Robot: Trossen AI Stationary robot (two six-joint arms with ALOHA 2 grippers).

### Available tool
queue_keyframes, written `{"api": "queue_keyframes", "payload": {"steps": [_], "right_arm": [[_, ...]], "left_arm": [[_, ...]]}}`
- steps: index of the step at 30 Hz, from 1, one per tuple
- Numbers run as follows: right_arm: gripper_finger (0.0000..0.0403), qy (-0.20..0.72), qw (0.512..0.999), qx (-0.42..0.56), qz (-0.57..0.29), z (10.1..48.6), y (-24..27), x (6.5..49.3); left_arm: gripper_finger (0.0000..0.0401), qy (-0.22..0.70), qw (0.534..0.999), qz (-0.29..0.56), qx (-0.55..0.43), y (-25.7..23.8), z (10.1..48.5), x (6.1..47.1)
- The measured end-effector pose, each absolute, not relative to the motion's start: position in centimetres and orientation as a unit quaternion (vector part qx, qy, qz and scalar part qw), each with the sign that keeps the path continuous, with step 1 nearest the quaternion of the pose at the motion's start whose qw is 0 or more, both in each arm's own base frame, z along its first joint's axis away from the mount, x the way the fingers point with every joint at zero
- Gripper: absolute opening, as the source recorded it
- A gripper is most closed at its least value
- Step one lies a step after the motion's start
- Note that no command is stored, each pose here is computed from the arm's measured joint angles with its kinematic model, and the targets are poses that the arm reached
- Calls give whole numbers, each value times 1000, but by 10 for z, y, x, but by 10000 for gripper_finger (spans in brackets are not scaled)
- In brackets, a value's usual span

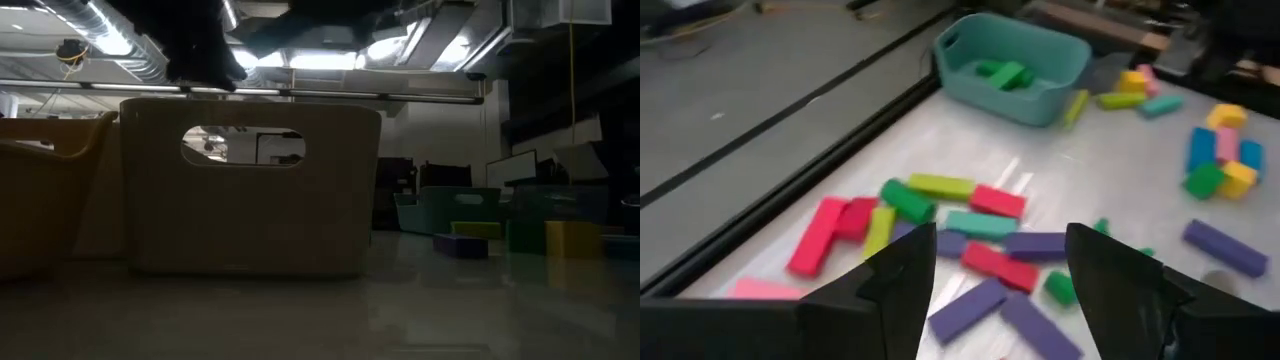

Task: Sort blocks
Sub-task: Put the blue block into the top white bin, then put the red block into the gray bin

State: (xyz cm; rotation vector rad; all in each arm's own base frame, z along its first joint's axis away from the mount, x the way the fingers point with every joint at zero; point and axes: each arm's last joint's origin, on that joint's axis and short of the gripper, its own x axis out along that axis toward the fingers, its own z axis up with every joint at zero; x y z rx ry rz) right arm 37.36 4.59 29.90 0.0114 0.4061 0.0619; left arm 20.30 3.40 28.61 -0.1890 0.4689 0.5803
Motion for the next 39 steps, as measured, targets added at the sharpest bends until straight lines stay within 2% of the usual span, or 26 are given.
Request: {"api": "queue_keyframes", "payload": {"steps": [5, 9, 18, 22, 32, 39], "right_arm": [[84, 139, 985, 21, 96, 266, 45, 411], [89, 92, 990, 22, 103, 242, 46, 432], [91, 90, 990, 22, 103, 204, 47, 448], [92, 107, 989, 21, 103, 210, 46, 443], [92, 181, 980, -31, 81, 261, 36, 407], [92, 262, 962, -36, 66, 264, 34, 388]], "left_arm": [[211, 251, 914, 305, -94, 42, 284, 194], [211, 267, 902, 326, -96, 49, 281, 191], [211, 294, 865, 389, -118, 71, 262, 179], [211, 305, 842, 424, -136, 84, 249, 172], [211, 360, 767, 501, -175, 123, 212, 155], [211, 408, 752, 478, -199, 149, 189, 155]]}}
